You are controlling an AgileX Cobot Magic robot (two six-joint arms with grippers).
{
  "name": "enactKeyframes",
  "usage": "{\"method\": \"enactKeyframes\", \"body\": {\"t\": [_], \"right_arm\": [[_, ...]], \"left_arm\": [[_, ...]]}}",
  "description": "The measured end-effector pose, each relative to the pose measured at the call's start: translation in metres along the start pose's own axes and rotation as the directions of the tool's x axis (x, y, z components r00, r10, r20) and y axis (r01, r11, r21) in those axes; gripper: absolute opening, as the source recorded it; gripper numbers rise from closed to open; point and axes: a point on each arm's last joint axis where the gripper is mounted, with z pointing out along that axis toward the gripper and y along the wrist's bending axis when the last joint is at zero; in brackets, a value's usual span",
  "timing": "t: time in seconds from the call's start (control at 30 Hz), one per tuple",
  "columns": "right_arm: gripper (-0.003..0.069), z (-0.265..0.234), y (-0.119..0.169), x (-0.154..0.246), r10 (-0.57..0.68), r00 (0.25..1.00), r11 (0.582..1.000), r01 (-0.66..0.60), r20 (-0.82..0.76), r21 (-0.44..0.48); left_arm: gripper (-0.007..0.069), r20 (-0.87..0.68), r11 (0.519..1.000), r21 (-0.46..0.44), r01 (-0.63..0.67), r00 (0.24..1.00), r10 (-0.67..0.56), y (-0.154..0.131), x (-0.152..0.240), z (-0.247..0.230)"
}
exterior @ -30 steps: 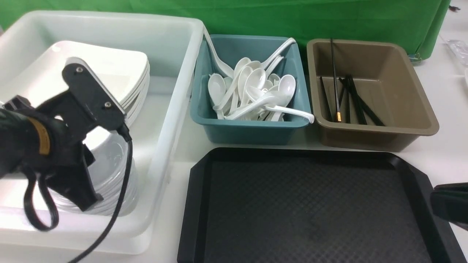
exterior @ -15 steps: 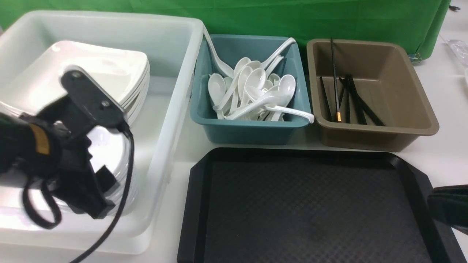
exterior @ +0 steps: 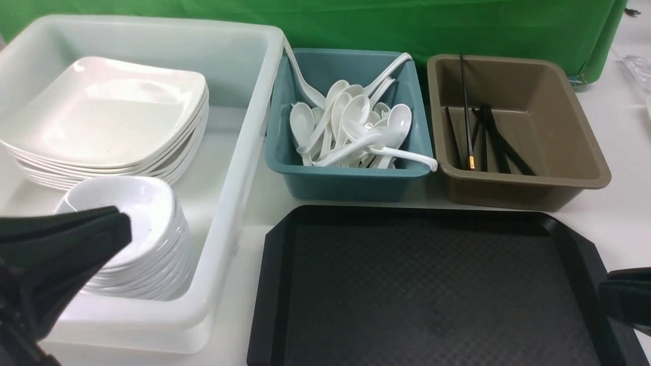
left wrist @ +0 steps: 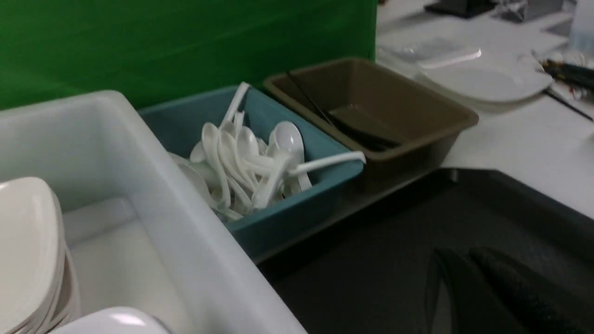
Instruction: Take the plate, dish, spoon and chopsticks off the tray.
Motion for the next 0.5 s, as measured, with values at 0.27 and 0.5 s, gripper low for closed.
{"method": "enactKeyframes", "body": {"t": [0.27, 0.5], "right_arm": [[0.0121, 0.0, 0.0, 0.0, 0.0, 1.0, 1.0, 0.0, 0.002, -0.001], [0.0135, 0.0, -0.001, 0.0, 0.003, 1.0, 1.0, -0.003, 0.004, 0.003]], "left_arm": [[0.0011, 0.034, 0.998, -0.069, 0.0, 0.999, 0.003, 0.006, 0.024, 0.004], [0.0013, -0.018, 0.993, -0.079, -0.093, 0.996, 0.092, 0.007, 0.032, 0.005]]}}
